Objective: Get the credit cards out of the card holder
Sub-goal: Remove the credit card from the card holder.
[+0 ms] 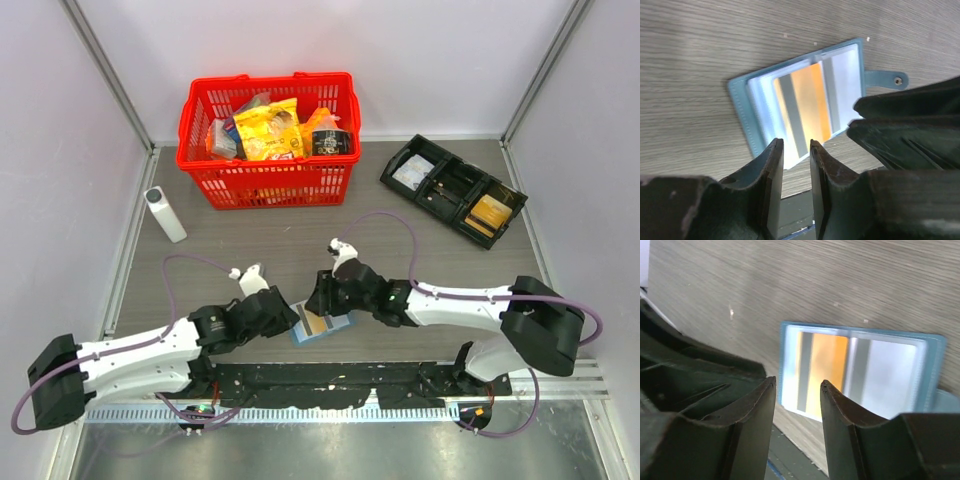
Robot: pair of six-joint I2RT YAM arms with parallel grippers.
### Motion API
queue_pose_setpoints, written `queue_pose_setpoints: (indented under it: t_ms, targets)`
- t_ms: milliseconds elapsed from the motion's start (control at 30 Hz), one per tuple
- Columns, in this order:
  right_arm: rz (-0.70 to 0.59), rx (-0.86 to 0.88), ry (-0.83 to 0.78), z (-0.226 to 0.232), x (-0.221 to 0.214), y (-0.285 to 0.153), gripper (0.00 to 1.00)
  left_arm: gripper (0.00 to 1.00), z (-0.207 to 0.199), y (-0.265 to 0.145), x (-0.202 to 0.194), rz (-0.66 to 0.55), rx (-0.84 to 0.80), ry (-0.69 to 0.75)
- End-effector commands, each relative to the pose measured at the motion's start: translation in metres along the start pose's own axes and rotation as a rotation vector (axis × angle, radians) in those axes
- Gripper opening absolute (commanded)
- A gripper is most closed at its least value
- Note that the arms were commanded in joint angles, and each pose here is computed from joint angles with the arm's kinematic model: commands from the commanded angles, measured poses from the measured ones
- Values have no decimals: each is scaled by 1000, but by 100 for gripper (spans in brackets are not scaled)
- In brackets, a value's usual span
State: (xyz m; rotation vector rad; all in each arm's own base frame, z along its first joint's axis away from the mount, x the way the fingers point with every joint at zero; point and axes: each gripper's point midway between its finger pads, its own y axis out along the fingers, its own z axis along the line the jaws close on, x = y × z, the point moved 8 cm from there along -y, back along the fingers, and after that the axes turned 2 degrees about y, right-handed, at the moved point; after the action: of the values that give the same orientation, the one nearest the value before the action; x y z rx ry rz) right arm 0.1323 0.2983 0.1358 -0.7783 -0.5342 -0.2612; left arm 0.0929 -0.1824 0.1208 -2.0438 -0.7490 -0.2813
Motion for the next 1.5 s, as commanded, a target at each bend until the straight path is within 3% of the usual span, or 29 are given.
queue_pose_setpoints:
  t_ms: [0,200,567,967,1167,1300,1467]
  targets:
    - [-52,109,78,-12,7,-4,45,28,-39,1,8,3,-133,15]
    - [-40,139,105,-30,-3,-6,43,19,-35,17,2,10,-95,14]
    - [23,168,153,-46,-15,6,40,15,6,35,-17,54,37,-45]
    - [70,221,179,-47,-22,16,35,14,22,37,-22,60,58,-101]
    - [54,236,196,-51,-20,14,20,14,22,37,-22,59,57,-101]
    - [48,231,217,-59,-19,11,1,14,23,37,-22,61,61,-100]
    - [21,219,261,-75,-13,4,1,12,23,37,-22,62,61,-101]
